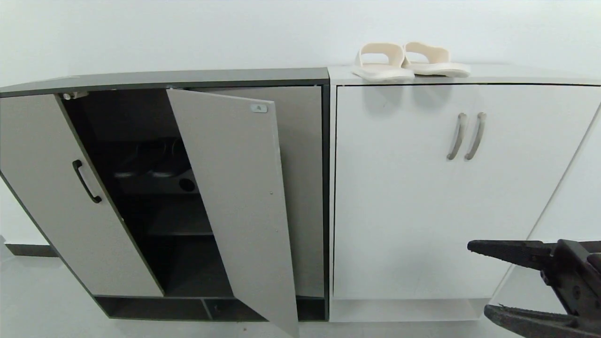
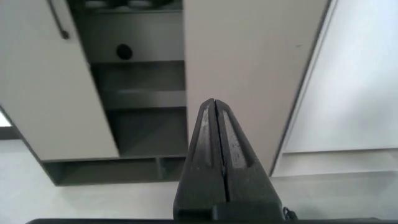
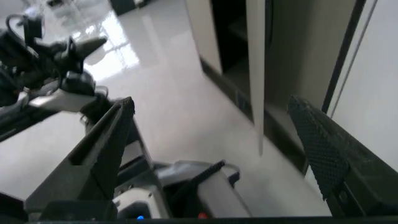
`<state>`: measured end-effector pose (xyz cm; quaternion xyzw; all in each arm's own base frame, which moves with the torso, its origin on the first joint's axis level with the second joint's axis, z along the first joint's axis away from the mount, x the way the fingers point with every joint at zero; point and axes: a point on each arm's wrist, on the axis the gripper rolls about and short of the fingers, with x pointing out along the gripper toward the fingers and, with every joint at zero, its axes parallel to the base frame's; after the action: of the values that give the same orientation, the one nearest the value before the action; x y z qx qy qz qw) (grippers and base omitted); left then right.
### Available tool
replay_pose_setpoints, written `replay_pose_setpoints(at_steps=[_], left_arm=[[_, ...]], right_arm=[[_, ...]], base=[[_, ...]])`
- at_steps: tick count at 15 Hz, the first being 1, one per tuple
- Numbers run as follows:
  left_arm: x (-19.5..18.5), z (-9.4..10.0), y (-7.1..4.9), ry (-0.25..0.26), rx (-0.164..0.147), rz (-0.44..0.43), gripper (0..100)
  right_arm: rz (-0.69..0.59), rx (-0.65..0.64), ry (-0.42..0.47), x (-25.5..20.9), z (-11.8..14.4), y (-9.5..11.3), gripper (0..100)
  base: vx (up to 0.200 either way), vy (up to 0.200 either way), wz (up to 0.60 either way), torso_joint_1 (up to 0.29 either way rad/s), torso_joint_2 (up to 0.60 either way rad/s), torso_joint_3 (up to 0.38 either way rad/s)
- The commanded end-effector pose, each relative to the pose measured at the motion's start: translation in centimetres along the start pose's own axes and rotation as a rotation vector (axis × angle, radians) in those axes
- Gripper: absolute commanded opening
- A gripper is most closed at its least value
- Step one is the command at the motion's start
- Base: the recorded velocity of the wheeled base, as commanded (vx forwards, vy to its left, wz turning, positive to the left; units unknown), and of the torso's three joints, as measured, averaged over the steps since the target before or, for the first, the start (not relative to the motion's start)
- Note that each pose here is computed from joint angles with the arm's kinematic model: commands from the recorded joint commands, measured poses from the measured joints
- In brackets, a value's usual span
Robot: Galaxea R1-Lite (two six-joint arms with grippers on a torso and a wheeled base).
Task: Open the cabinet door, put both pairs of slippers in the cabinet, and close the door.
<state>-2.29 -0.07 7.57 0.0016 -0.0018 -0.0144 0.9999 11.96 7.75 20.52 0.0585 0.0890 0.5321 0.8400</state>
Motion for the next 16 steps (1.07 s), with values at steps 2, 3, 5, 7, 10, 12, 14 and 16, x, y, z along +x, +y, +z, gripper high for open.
replay_pose_setpoints(at_steps=[2, 3, 5, 7, 10, 12, 14, 16], left_arm=[[0.01, 0.01, 0.0, 0.001, 0.0, 0.0, 0], [0.01, 0.01, 0.0, 0.001, 0.0, 0.001, 0], [0.01, 0.01, 0.0, 0.001, 0.0, 0.0, 0], [0.01, 0.01, 0.0, 0.001, 0.0, 0.001, 0], [0.01, 0.01, 0.0, 0.001, -0.003, 0.001, 0], [0.01, 0.01, 0.0, 0.001, -0.005, 0.001, 0], [0.01, 0.01, 0.0, 0.001, -0.005, 0.001, 0], [0.01, 0.01, 0.0, 0.001, -0.005, 0.001, 0]], right_arm=[[0.0, 0.001, 0.001, 0.05, -0.02, -0.04, 100], [0.0, 0.0, 0.002, 0.05, -0.06, -0.04, 100], [0.0, 0.001, 0.004, 0.02, -0.14, -0.03, 100], [0.0, 0.001, 0.004, 0.02, -0.14, -0.03, 100], [0.0, -0.018, 0.006, 0.04, -0.17, -0.05, 100], [-0.001, -0.021, 0.007, 0.04, -0.21, -0.05, 100], [-0.001, -0.018, 0.011, 0.03, -0.34, -0.06, 100], [-0.001, -0.018, 0.011, 0.03, -0.34, -0.06, 100]], base=[[0.0, -0.2, 0.0, 0.002, 0.0, 0.0], [0.0, -0.2, 0.0, 0.002, 0.0, 0.002], [0.0, -0.2, 0.0, 0.002, 0.0, 0.005], [0.0, -0.2, 0.0, -0.002, 0.0, -0.002], [0.0, 0.0, 0.0, 0.0, 0.0, 0.0], [0.0, 0.0, 0.0, 0.066, -0.24, -0.193], [0.0, 0.0, 0.0, 0.039, -0.2, -0.281], [0.0, 0.0, 0.0, 0.186, -0.51, -0.298]])
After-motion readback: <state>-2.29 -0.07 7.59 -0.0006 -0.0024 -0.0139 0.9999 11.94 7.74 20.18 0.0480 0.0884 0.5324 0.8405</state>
